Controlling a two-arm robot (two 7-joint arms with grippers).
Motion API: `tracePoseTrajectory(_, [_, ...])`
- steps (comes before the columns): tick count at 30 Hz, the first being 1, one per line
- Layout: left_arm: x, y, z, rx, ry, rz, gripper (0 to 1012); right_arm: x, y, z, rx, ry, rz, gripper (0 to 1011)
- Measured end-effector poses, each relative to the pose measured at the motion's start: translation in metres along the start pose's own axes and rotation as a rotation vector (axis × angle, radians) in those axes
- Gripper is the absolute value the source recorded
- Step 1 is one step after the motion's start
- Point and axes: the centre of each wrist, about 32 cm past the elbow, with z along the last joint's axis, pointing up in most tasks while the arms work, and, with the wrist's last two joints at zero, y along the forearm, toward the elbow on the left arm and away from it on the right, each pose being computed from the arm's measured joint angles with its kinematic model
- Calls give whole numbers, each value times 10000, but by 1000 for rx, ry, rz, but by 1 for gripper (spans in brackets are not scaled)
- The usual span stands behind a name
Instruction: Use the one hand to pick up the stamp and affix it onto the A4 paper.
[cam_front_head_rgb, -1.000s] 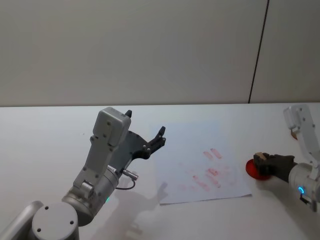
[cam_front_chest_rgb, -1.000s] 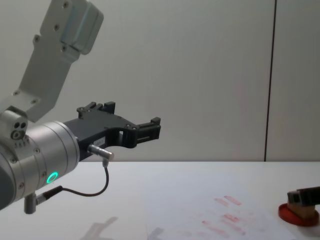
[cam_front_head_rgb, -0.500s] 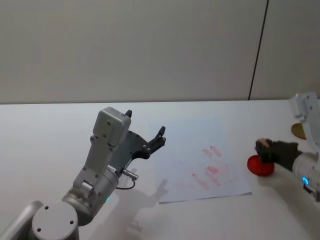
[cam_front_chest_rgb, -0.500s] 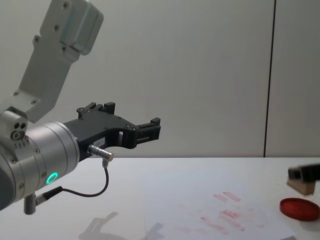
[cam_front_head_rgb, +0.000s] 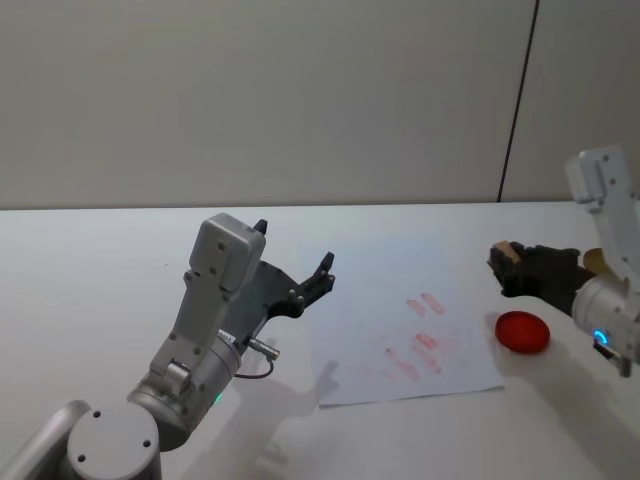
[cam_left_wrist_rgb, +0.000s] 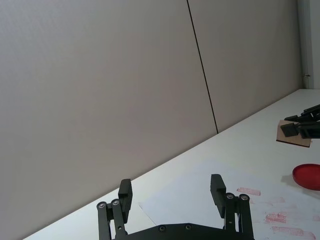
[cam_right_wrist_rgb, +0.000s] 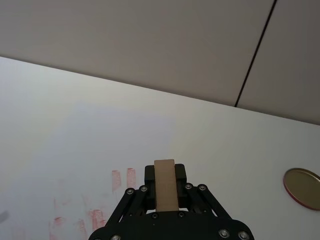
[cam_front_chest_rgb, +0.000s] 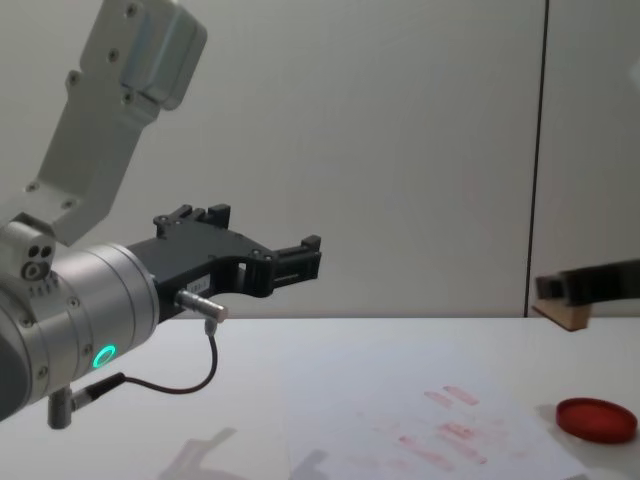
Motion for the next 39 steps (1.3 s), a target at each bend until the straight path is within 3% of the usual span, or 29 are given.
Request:
tracePoseTrajectory(10, [0,0,0,0,0,0,993,-158,174,-9,-35,-36,62,216])
tracePoseTrajectory(18, [0,0,0,0,0,0,993,-265,415,-101,-106,-71,93,216])
tracePoseTrajectory(29, [0,0,0,0,0,0,993,-312,608,-202,-176,-91,115,217])
tracePoseTrajectory(39, [0,0,0,0,0,0,993,-318,690,-222,-204,-98,132,216])
